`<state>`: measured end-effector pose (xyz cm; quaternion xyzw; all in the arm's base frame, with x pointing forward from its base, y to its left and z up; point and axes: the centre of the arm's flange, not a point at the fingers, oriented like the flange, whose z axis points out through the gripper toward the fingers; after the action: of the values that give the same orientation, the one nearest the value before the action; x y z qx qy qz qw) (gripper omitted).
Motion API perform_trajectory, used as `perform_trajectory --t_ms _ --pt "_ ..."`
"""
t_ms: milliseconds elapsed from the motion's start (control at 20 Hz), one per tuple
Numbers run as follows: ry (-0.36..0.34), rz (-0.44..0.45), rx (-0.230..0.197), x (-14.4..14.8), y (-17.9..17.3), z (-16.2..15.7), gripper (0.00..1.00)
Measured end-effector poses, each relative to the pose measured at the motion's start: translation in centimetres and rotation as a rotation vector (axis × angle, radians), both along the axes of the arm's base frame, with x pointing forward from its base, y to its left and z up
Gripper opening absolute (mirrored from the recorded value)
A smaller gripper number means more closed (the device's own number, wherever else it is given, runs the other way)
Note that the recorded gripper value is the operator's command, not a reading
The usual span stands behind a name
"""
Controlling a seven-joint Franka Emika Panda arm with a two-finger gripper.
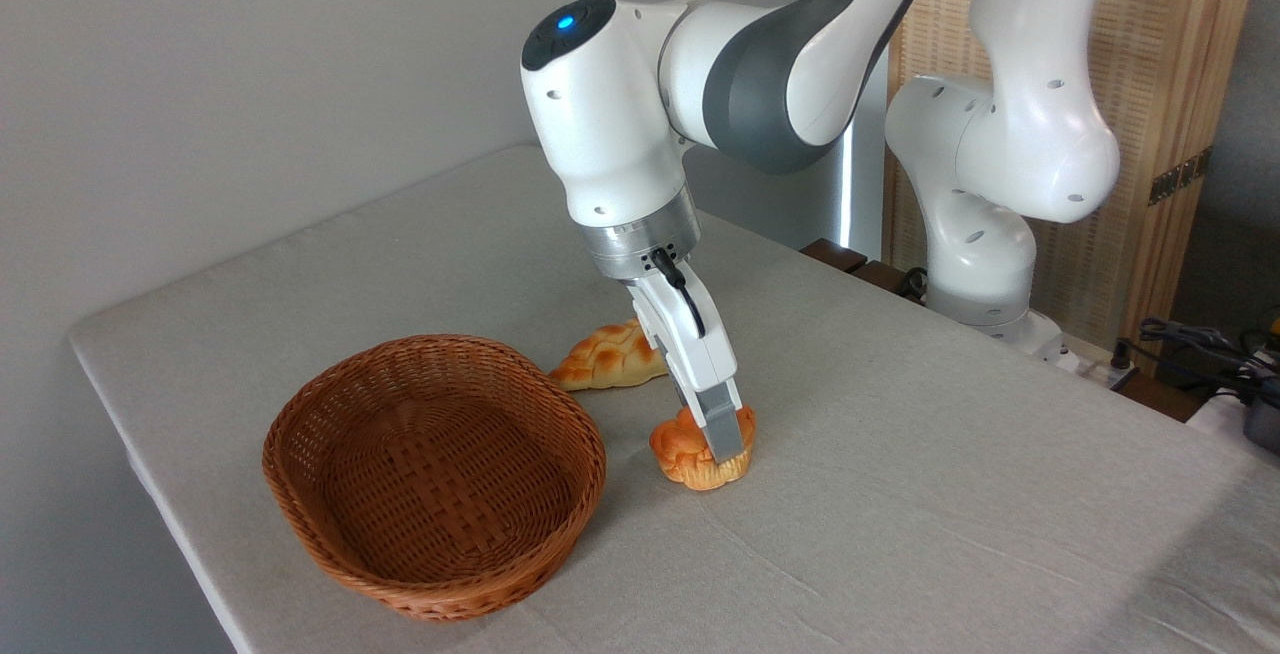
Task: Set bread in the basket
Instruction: 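Close the gripper on the round golden bun and lift it, then carry the bun over the wicker basket and lower it inside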
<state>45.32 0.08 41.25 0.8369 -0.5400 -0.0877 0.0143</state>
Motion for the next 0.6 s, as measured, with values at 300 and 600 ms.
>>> perform_trajectory --t_ms 300,600 --pt "-0.008 -0.004 -0.001 0.2 0.0 0.4 0.22" --pt "0.006 0.005 0.004 1.1 0.3 5.2 0.24"
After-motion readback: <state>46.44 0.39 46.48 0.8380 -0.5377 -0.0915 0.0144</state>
